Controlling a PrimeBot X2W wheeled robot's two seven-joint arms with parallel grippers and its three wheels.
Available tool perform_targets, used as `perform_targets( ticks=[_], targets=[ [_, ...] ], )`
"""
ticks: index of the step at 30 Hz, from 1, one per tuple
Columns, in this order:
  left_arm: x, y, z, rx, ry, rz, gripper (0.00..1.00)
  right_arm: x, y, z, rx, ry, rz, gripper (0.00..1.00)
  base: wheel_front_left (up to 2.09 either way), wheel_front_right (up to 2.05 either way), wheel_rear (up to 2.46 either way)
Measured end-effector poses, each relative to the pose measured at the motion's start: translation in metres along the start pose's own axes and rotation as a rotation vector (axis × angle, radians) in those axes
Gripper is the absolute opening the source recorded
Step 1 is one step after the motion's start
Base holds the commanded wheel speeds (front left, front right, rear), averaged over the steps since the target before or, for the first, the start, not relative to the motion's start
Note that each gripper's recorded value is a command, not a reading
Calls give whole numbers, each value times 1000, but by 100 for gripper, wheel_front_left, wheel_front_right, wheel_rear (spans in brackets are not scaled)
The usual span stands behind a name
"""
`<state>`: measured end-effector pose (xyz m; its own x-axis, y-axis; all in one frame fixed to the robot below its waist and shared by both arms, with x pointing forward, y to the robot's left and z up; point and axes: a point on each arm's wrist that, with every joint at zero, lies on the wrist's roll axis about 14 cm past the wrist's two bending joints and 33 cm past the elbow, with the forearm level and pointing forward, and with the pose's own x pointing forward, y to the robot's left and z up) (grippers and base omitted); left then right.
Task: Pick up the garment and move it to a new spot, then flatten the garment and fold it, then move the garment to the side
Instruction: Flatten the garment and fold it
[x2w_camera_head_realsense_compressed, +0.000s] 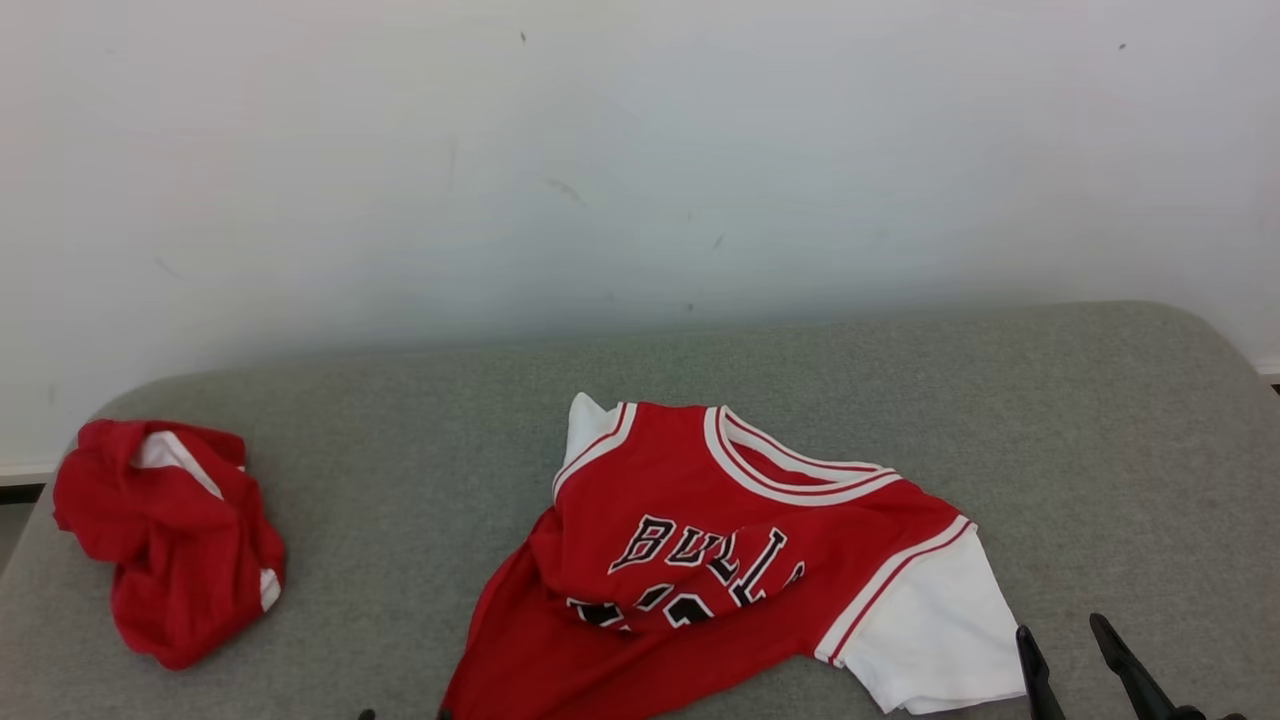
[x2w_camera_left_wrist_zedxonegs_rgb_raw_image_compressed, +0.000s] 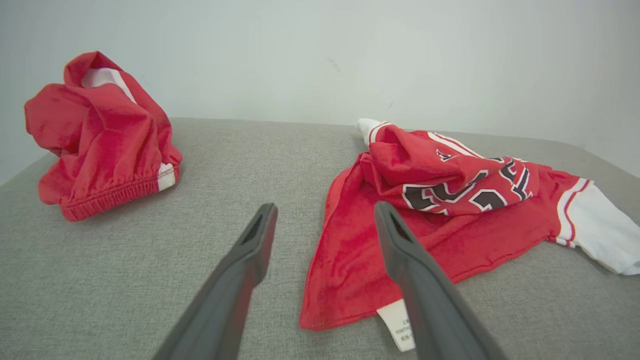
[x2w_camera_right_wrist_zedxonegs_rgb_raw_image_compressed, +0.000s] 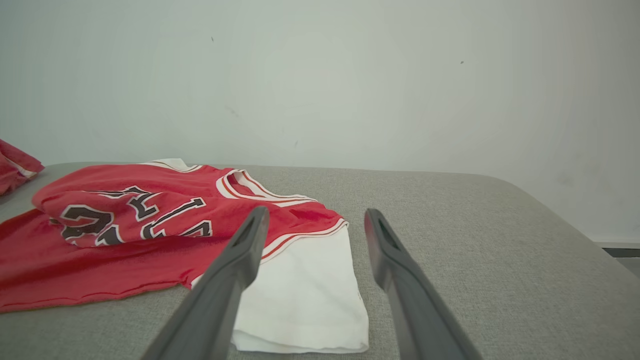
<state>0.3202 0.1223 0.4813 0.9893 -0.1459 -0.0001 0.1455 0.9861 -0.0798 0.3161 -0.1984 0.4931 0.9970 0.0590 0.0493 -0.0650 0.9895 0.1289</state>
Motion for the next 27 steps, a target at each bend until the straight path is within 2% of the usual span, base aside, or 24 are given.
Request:
perform_targets(
  ticks=[6,13,19,27],
  targets=[
    [0,0,-1,10,2,-7,100,0,2,-2,2,5,5,100,0,0,0],
    [-2,-21,-13,28,41,-101,100,-1,-4,-3,-18,16,4,100,0,0,0],
    [-2,-37,-39,70,125,-195,100,-11,-23,-37,-51,146,-14,100,0,0,0],
    [7,-30,-66,161,243,-220,100,-8,-37,-68,-55,278,-21,100,0,0,0]
  ],
)
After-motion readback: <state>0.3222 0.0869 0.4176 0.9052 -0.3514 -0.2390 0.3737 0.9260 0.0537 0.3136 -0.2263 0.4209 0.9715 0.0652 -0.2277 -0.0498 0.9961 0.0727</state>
